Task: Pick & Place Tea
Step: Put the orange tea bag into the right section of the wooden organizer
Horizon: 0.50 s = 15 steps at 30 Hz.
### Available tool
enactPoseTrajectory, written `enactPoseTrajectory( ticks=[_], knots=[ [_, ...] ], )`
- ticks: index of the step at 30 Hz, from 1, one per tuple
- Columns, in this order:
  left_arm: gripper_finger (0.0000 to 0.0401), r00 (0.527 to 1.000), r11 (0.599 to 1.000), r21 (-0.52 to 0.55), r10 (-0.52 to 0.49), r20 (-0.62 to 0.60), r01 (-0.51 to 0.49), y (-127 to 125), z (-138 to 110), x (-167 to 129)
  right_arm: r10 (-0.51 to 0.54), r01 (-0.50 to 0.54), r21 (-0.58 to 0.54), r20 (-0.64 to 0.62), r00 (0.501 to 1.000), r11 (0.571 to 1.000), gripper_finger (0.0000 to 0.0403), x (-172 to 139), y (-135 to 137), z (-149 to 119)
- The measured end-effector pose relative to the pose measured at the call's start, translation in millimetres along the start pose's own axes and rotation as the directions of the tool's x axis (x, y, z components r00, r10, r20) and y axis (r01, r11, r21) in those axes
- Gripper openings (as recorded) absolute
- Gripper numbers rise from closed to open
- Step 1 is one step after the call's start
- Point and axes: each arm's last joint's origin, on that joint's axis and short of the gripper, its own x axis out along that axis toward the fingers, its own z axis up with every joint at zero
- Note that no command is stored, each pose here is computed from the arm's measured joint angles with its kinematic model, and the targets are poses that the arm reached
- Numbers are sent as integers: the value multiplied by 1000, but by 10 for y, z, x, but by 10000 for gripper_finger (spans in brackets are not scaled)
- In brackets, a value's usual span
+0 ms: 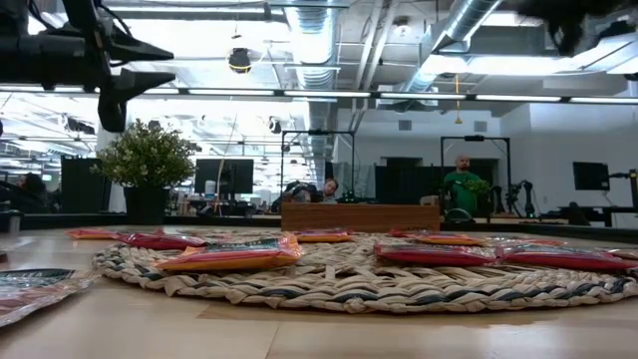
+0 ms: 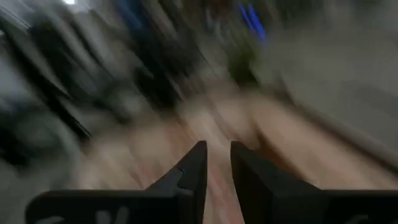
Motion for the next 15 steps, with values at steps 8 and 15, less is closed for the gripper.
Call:
enactPoseTrajectory(
  ticks=[8, 15],
  knots=[
    [131, 1000, 1000, -9, 10, -29, -10, 15, -27, 0, -240, 230, -74, -409, 880, 970, 65, 212, 24, -15],
    [131, 999, 1000, -4, 13, -34, -13, 19, -32, -1, -266, 246, -107, -488, 831, 963, 80, 413, 68, -34]
  ],
)
